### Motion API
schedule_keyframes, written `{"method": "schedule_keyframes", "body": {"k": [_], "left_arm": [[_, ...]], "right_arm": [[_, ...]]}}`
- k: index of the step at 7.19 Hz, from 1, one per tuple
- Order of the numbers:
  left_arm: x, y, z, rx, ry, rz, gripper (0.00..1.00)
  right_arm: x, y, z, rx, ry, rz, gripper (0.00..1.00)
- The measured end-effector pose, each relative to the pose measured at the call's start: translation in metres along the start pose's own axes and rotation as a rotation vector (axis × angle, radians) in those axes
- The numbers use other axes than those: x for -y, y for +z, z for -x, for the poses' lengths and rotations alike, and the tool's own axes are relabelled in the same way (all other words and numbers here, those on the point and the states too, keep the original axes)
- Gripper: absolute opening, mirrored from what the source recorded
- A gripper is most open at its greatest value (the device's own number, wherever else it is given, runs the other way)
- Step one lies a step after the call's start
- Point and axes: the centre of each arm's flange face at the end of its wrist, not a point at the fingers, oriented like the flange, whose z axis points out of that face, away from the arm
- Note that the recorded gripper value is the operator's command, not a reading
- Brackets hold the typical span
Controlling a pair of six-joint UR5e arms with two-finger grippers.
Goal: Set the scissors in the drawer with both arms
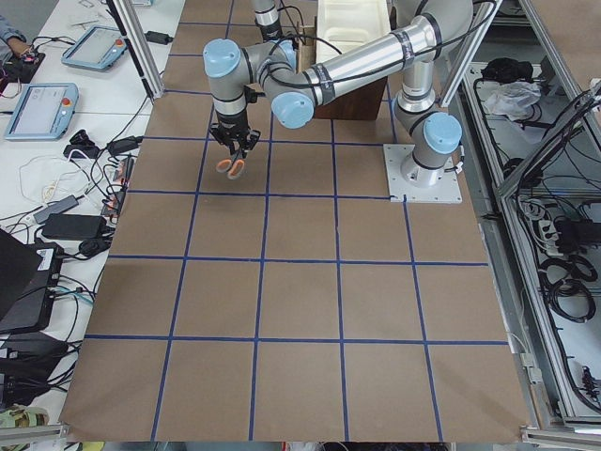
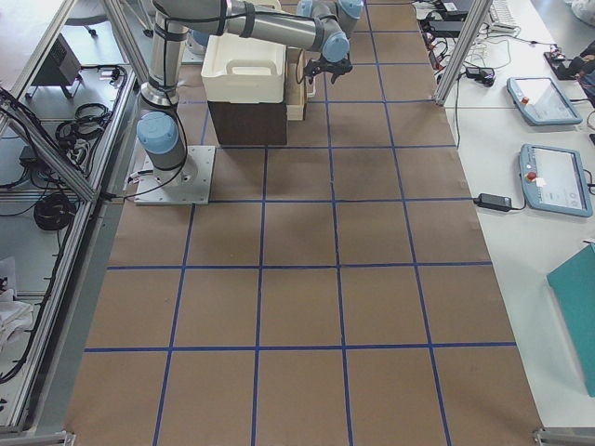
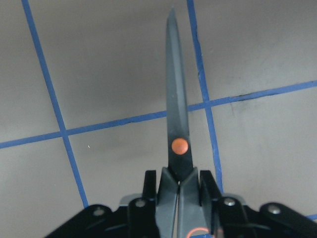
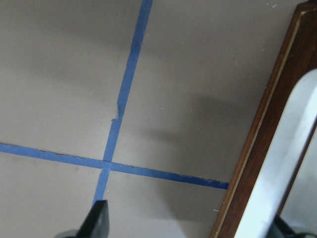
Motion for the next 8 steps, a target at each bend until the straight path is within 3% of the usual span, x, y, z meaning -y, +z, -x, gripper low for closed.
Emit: {"method": "schedule_keyframes", "body": {"k": [2, 8], "left_arm": [[0.036, -0.02, -0.007, -0.025, 0.004, -0.013, 0.0], [0.193, -0.096, -0.049, -0.053, -0.14, -0.014, 0.0]], "right_arm": [[0.001, -0.004, 0.014, 0.015, -0.003, -0.008, 1.0], [0.008, -0.011, 0.04, 0.042, -0.016, -0.03, 1.0]]}}
